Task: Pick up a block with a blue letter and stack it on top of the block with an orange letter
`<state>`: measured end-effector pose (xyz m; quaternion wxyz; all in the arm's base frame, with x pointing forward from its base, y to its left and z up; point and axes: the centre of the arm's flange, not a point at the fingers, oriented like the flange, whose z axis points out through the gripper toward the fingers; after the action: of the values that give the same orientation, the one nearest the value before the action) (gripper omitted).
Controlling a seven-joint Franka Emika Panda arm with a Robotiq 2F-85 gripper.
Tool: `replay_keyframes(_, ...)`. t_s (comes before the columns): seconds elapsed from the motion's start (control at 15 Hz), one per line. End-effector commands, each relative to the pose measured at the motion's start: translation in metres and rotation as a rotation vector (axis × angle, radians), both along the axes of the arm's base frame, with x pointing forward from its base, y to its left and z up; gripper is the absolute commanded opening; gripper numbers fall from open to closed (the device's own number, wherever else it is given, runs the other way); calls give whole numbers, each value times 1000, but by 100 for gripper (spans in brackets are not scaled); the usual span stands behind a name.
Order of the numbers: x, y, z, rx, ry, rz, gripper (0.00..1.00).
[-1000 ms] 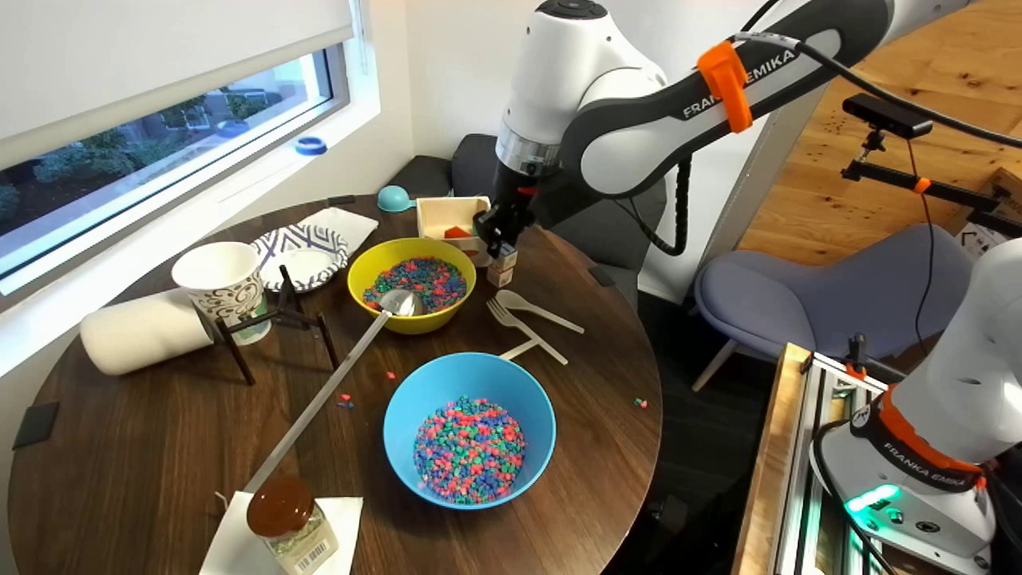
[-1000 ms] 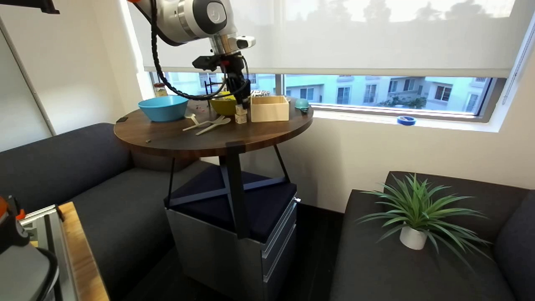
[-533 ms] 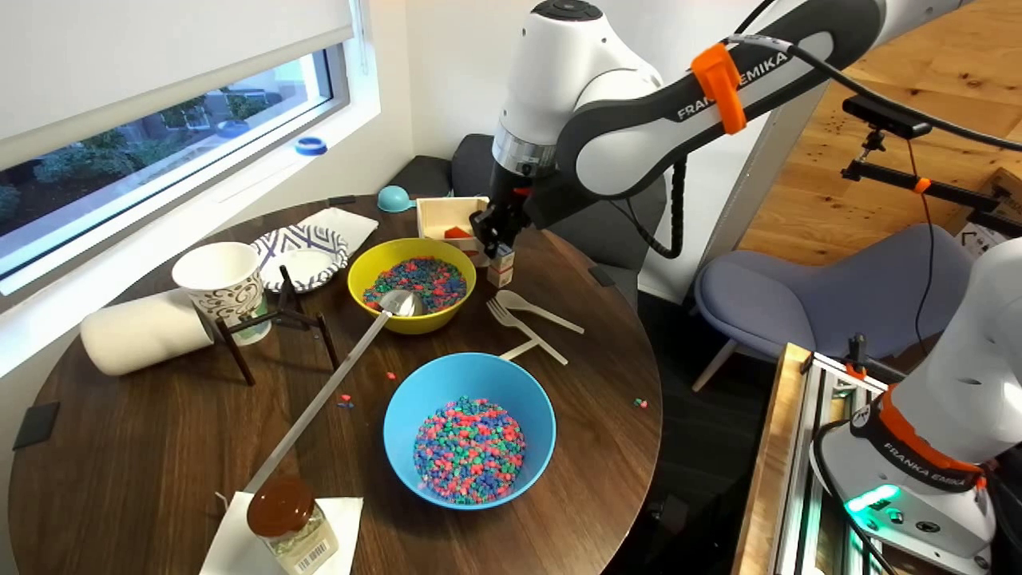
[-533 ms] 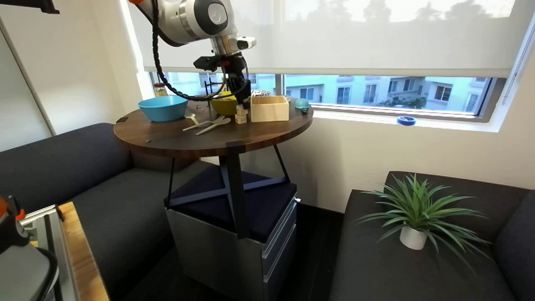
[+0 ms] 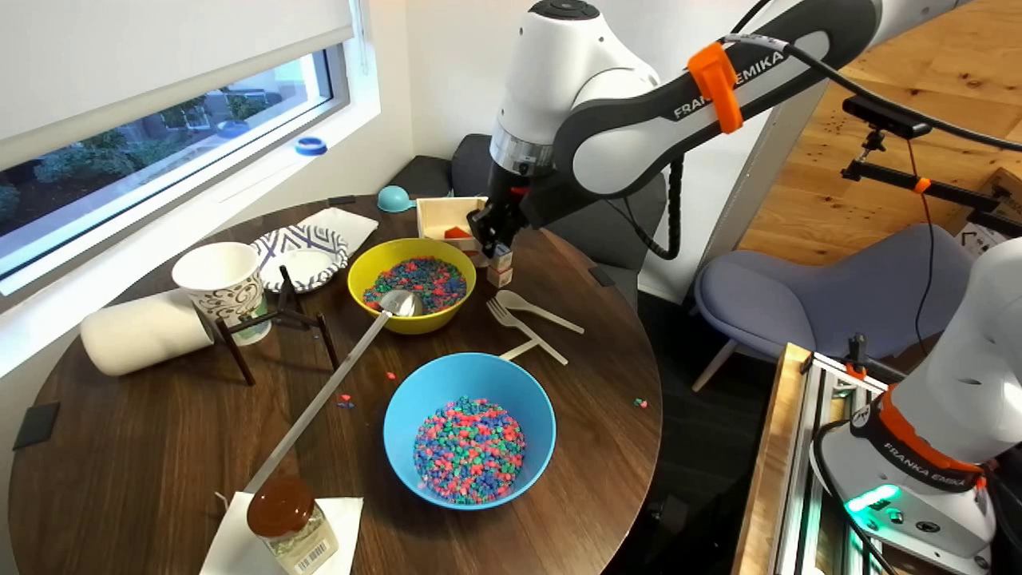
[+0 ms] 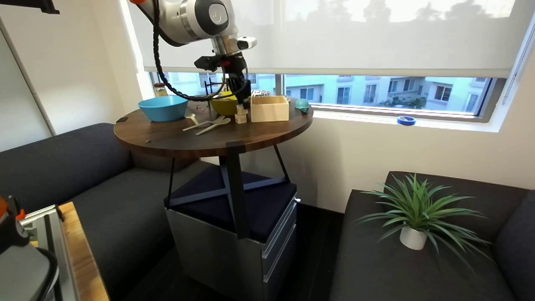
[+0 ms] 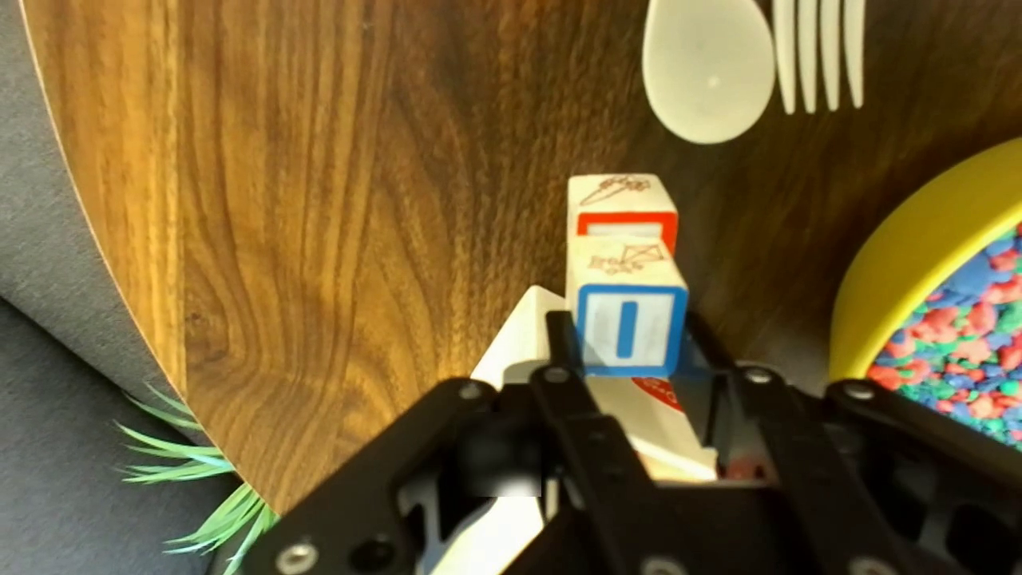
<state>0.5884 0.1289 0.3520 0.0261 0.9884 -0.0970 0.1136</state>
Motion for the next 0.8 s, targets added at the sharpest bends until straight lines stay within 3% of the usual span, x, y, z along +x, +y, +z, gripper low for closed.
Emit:
replay_keyframes(0.0, 2, 4, -2, 10, 34, -27, 8)
replay_keyframes(0.73, 2, 4, 0, 35, 52, -41, 8)
